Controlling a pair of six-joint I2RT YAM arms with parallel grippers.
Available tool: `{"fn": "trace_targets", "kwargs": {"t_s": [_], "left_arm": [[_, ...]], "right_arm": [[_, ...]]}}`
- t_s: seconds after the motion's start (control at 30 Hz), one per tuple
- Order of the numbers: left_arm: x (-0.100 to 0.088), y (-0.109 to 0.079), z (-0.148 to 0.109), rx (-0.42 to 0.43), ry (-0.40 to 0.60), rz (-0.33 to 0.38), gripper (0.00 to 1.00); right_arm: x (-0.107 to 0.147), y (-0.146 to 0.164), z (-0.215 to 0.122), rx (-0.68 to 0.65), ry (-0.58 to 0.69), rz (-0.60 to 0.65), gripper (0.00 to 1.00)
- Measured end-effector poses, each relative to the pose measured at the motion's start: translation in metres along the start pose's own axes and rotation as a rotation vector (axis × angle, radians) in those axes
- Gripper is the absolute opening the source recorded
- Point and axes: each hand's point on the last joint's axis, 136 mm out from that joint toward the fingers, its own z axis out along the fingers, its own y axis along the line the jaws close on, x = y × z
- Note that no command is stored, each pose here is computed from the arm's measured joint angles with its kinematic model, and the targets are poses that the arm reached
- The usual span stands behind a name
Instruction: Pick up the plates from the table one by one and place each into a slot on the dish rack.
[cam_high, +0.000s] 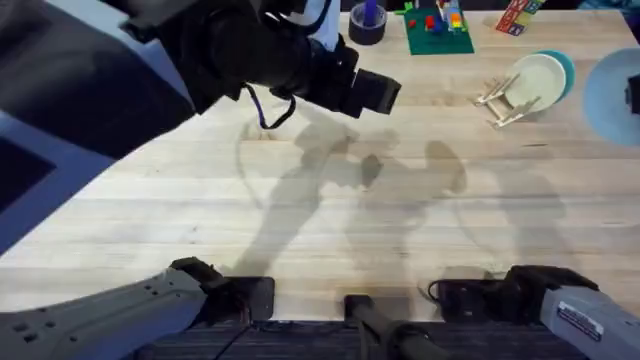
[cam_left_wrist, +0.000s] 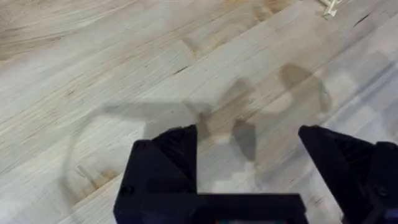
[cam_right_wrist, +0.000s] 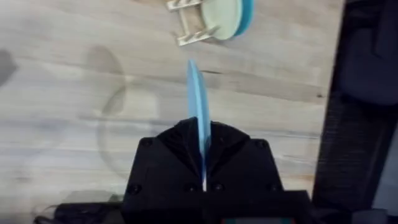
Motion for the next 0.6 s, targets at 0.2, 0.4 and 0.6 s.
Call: {"fn": "trace_targets", "kwargs": {"t_s": [0.2,0.4,0.6], "left_arm": [[0.000,0.000,0.000,0.000,0.000,0.000,0.995],[0.000,0.000,0.000,0.000,0.000,0.000,0.995],[0.000,0.000,0.000,0.000,0.000,0.000,0.995]], "right_arm": [[-0.007,-0.010,0.000,0.053,-0.021,-0.050,0.031],[-0.019,-0.017,-0.001,0.086,-0.067,-0.093,0.031],[-0.029,-0.021,-0.003,0.109,-0.103,-0.120,0.031]]}}
